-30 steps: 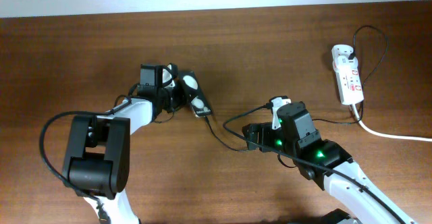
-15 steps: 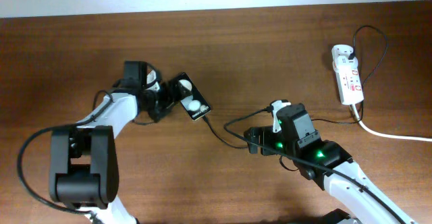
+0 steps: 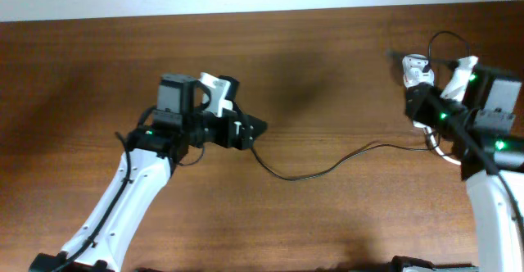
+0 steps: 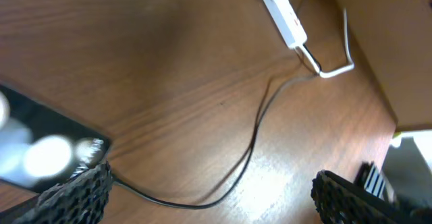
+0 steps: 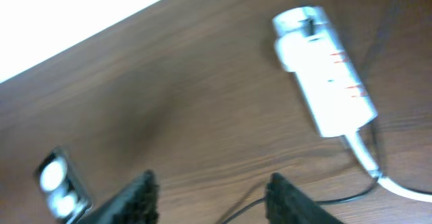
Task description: Plug charger to phone and switch on socket
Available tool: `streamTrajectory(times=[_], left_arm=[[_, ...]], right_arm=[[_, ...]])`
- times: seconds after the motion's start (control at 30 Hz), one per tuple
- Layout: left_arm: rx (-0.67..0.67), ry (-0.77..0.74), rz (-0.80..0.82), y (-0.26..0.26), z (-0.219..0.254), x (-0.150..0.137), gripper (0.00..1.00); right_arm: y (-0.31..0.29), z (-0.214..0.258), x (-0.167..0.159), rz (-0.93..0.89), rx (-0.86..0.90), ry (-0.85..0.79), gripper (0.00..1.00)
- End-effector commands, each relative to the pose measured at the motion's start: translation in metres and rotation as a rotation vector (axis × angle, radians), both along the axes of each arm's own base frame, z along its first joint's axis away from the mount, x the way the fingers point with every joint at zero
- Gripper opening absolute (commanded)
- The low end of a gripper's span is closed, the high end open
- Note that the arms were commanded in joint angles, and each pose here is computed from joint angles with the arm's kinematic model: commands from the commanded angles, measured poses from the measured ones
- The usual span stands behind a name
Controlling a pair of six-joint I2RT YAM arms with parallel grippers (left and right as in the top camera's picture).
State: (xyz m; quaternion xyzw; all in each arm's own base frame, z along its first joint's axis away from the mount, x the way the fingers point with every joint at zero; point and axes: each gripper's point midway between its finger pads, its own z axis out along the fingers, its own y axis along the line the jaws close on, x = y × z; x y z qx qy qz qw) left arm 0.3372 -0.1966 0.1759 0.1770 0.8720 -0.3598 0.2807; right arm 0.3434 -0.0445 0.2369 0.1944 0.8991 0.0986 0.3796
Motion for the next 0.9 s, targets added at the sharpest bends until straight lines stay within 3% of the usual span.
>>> streamTrajectory(times=[0.0, 0.2, 0.33, 0.6, 0.87], left_arm=[[0.048, -0.015, -0.063, -0.015, -0.004, -0.014, 0.99], [0.052, -0.002, -0.066, -0.015, -0.006, -0.017, 0.99], [0.052, -0.003, -0.065, -0.015, -0.006, -0.017, 0.99], [0.052, -0.003, -0.065, -0.015, -0.006, -0.017, 0.99], [0.052, -0.003, -0.066, -0.015, -0.006, -0.017, 0.99]], right_arm=[[-0.067, -0.032, 0.011, -0.240, 0.026, 0.100, 0.04], [-0.122, -0.100, 0.079, -0.300, 0.022, 0.068, 0.04], [-0.133, -0.131, 0.102, -0.297, 0.023, 0.083, 0.04], [-0.148, -0.169, 0.134, -0.299, 0.008, 0.024, 0.04], [-0.151, -0.217, 0.141, -0.298, 0.018, 0.060, 0.04]])
